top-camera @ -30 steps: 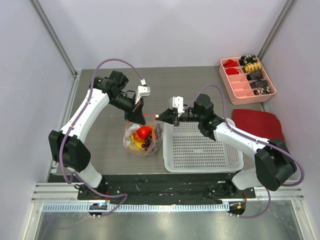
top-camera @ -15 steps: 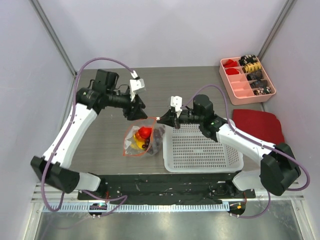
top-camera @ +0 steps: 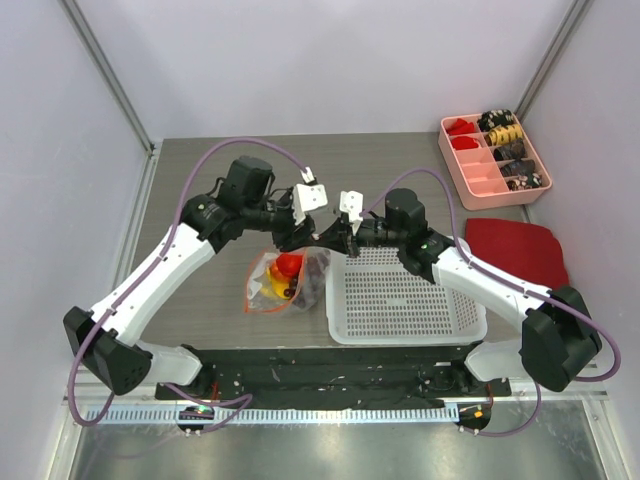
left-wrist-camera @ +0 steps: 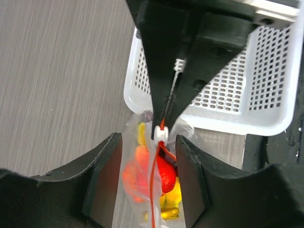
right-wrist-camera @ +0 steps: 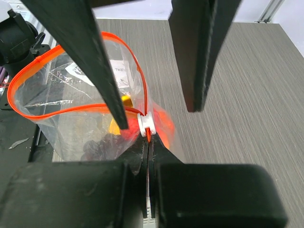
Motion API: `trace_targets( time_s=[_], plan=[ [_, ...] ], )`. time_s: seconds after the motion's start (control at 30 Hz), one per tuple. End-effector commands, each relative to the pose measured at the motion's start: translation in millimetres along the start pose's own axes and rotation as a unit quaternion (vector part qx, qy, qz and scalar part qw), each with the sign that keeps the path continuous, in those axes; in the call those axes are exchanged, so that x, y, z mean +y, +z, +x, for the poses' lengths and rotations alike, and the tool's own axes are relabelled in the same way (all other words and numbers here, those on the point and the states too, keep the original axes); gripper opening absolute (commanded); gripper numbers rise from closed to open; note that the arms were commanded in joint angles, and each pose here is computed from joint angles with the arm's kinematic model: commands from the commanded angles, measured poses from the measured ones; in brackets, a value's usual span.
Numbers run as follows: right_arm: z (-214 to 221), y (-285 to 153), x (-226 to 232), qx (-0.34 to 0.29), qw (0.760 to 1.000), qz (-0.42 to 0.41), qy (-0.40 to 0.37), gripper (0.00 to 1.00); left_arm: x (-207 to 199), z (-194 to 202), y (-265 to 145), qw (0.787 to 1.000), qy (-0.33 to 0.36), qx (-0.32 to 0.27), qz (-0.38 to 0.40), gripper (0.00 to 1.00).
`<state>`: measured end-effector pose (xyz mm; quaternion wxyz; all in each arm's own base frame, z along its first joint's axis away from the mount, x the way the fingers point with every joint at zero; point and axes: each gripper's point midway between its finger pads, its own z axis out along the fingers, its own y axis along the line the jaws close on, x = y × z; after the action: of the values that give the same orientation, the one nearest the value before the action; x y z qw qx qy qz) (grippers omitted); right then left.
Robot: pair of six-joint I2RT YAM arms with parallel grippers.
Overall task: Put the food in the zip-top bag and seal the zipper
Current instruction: Zip the zipper food storage bag at the center of the board.
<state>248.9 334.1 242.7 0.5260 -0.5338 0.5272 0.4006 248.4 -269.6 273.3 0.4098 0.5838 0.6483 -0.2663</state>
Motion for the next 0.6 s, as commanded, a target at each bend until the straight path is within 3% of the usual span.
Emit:
trace_targets(
  time_s=[0.0, 0.07, 0.2, 0.4, 0.57],
  plan=[
    [-41, -4, -3, -0.046, 0.998, 0.007, -0.047, 0.01, 13, -12, 3, 0.999, 0.013, -0.017, -0.025, 0.51],
    [-42, -4, -2, -0.047, 0.998, 0.005, -0.048, 0.01, 12, -11, 5, 1.000, 0.012, -0.017, -0.020, 0.47],
    [-41, -3, -5, -0.046, 0.998, 0.008, -0.051, 0.01, 7, -7, 7, 1.000, 0.013, -0.016, -0.009, 0.25],
    [-41, -1, -20, -0.041, 0.998, 0.044, -0.034, 0.01, -5, 10, 2, 1.000, 0.008, 0.016, 0.016, 0.01],
    [-41, -4, -37, -0.040, 0.996, 0.075, -0.015, 0.01, 3, 36, -16, 0.997, -0.049, 0.050, -0.012, 0.00]
  ],
)
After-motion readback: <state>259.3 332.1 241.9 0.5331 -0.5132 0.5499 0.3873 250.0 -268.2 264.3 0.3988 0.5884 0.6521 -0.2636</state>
